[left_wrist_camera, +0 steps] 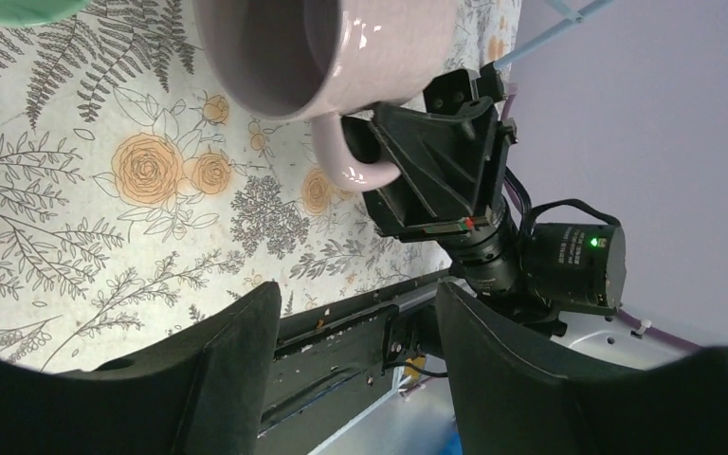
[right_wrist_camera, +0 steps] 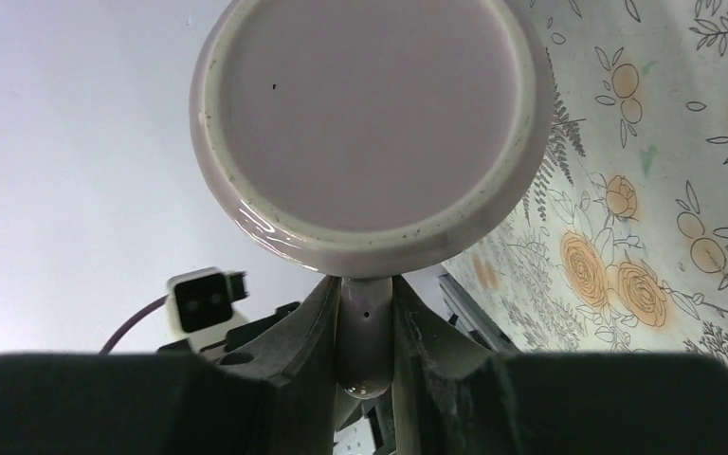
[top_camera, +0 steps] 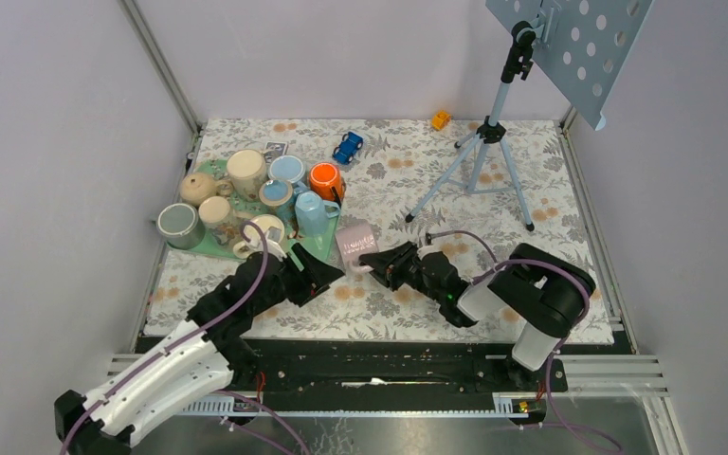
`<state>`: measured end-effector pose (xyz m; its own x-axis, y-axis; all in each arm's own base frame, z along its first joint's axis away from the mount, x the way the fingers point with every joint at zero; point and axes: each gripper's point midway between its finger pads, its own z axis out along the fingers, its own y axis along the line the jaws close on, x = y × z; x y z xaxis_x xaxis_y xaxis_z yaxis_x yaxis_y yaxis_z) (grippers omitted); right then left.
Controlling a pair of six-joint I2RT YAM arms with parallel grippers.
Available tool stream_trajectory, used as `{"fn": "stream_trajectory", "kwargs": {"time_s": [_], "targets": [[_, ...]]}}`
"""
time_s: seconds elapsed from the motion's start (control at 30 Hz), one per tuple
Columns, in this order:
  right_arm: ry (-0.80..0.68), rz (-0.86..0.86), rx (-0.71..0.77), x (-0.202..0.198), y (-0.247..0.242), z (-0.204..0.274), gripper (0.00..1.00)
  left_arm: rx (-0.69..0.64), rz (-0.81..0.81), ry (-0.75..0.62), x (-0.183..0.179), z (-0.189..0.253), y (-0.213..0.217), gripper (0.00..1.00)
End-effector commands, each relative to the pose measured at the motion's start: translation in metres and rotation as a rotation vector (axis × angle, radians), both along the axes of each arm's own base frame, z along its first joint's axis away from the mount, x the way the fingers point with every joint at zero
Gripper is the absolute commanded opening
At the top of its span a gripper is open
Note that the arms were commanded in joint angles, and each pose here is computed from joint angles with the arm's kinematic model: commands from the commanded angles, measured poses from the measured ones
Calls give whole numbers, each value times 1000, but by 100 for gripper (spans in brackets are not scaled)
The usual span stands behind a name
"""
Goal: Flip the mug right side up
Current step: Turn over the cup on the tray.
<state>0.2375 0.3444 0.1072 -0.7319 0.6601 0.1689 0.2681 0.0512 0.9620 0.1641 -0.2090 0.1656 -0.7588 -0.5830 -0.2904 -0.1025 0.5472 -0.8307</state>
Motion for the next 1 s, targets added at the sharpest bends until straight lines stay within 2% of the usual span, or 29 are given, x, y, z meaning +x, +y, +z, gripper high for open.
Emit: {"fn": "stream_trajectory", "kwargs": {"time_s": [0.0, 0.33, 0.97], "targets": [[-124, -53, 281, 12, -3, 73, 0, -194, -54, -1, 7, 20, -18, 64], [-123, -50, 348, 14, 0, 84, 0, -299, -92, 8, 25, 22, -32, 59], [-154, -37, 419, 14, 1, 106, 0, -357, -93, 30, 47, 15, -42, 51]]}}
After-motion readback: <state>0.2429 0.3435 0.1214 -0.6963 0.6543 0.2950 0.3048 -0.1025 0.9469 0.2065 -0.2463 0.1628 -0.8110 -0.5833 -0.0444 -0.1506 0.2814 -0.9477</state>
